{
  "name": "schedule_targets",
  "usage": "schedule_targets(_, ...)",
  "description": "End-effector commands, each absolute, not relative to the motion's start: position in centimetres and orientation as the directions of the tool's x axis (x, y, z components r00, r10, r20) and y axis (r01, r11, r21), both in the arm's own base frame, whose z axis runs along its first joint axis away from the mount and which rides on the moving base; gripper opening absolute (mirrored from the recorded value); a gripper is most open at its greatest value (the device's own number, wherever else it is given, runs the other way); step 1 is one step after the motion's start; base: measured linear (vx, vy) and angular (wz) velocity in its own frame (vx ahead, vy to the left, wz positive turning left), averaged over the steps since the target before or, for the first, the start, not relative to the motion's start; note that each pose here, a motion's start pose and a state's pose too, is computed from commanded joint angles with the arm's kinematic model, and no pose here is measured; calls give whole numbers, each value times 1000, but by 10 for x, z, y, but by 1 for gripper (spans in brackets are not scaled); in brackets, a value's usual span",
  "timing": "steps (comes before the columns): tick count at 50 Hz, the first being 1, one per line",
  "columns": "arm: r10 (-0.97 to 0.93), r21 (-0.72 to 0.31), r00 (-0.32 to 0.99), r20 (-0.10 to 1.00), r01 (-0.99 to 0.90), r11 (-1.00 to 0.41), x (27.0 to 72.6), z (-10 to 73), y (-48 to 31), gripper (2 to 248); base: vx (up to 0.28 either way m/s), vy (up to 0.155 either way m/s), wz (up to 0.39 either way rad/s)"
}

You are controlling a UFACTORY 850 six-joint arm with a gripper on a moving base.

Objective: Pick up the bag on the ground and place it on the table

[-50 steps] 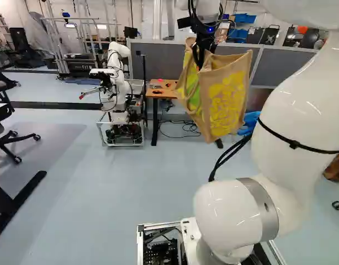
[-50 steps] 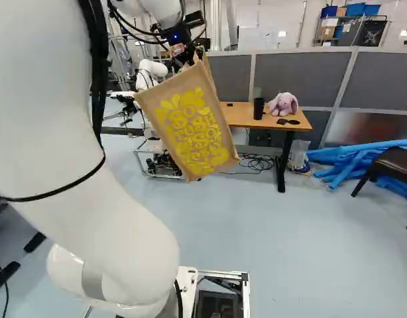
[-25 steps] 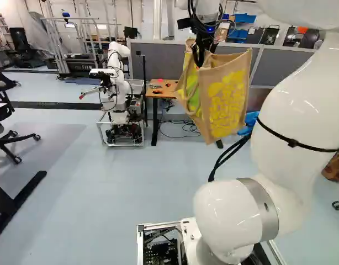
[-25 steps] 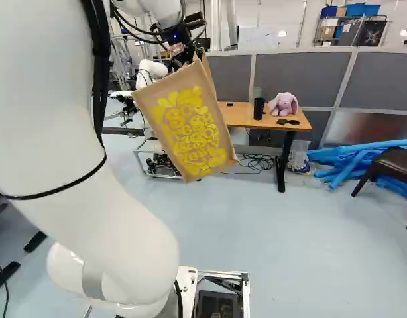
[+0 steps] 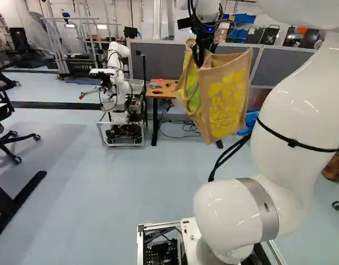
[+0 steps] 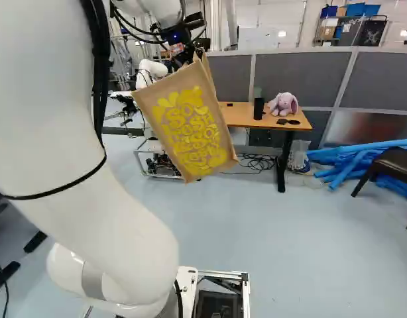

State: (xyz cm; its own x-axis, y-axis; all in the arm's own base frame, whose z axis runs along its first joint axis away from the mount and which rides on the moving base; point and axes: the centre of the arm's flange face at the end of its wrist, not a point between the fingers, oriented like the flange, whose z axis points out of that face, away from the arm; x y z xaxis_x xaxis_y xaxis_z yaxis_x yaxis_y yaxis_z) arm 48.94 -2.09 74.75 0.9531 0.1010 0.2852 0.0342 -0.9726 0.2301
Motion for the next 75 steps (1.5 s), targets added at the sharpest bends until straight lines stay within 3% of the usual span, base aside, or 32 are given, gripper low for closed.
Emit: schedule_targets(75,101,230,953,285,34,-973,489,747,-21,30,22,1,-1)
